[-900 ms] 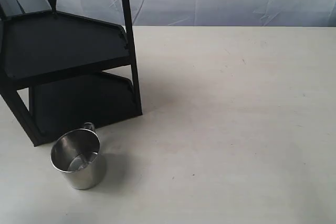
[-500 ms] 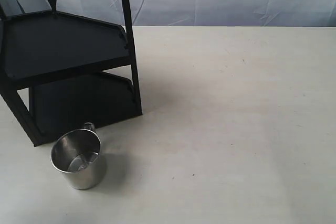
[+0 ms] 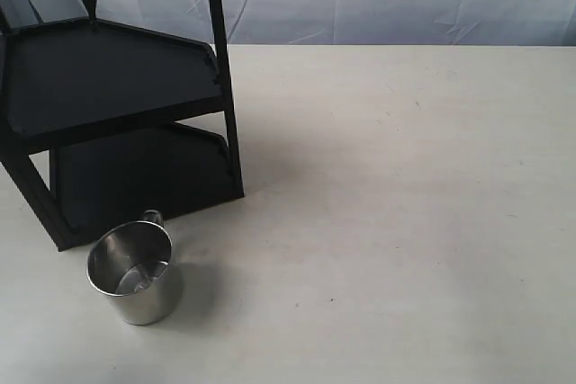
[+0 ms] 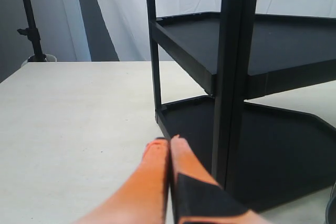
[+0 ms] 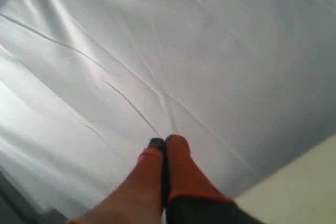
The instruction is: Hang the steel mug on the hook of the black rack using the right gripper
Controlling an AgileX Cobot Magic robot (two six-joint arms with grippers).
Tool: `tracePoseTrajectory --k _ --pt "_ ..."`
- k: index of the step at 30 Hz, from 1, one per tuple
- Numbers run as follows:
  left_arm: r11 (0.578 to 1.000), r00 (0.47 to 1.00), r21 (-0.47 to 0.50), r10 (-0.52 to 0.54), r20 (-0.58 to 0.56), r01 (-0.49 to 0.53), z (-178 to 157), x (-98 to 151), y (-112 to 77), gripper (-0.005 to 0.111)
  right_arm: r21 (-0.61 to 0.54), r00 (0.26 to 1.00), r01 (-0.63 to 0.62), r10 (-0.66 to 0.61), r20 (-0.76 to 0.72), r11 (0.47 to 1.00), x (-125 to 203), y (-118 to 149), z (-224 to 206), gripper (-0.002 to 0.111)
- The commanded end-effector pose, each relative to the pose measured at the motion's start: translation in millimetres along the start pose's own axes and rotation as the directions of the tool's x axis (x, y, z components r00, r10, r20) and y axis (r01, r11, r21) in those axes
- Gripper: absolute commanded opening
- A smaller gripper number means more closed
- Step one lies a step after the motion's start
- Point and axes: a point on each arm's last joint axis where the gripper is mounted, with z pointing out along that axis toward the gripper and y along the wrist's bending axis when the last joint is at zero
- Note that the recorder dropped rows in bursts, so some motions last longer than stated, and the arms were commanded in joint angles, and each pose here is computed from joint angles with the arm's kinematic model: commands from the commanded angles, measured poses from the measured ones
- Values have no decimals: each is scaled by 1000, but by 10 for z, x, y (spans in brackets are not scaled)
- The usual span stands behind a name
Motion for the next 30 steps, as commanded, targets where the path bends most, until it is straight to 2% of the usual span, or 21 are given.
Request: tracePoseTrajectory --k 1,3,7,12,14,15,16,17,18,19,20,21,22,23,24,27,30 --pt "1000 1000 1 1 13 -1 -5 -15 0 2 76 889 349 -304 -343 934 -201 326 404 -1" --pt "1000 1000 1 1 13 -1 -5 -15 0 2 10 757 441 -366 -541 898 -157 487 728 -1" --pt "1000 1000 1 1 13 -1 -5 -15 0 2 -118 502 471 -375 -780 874 93 683 1284 -1" --pt "1000 1000 1 1 13 -1 -5 -15 0 2 -194 203 458 -314 -927 867 884 678 1838 -1" --pt "1000 1000 1 1 13 -1 -5 -15 0 2 -213 109 436 -287 -952 874 1274 651 1942 -1" --pt "1000 1000 1 1 13 -1 -5 -15 0 2 -223 39 397 -259 -965 890 1646 652 1967 -1" --pt "1000 1000 1 1 13 -1 -5 -15 0 2 -227 16 380 -252 -968 897 1776 658 1965 -1" --pt "1000 1000 1 1 13 -1 -5 -15 0 2 -258 -38 314 -260 -965 914 2048 702 1933 -1" --pt "1000 1000 1 1 13 -1 -5 -15 0 2 -280 -61 269 -274 -960 922 2145 745 1902 1" --pt "1000 1000 1 1 13 -1 -5 -15 0 2 -349 -110 166 -334 -936 922 2318 828 1834 13" --pt "1000 1000 1 1 13 -1 -5 -15 0 2 -366 -123 126 -352 -928 922 2379 857 1811 20" --pt "1000 1000 1 1 13 -1 -5 -15 0 2 -391 -124 44 -384 -915 919 2489 931 1770 41" --pt "1000 1000 1 1 13 -1 -5 -15 0 2 -383 -107 28 -378 -920 924 2544 958 1767 55" --pt "1000 1000 1 1 13 -1 -5 -15 0 2 -371 -77 38 -367 -927 928 2621 972 1774 60" --pt "1000 1000 1 1 13 -1 -5 -15 0 2 -362 -65 47 -359 -931 931 2682 976 1771 58" --pt "1000 1000 1 1 13 -1 -5 -15 0 2 -346 -86 58 -341 -936 936 2887 936 1733 50" --pt "1000 1000 1 1 13 -1 -5 -15 0 2 -361 -98 47 -356 -929 931 3023 1005 1757 54"
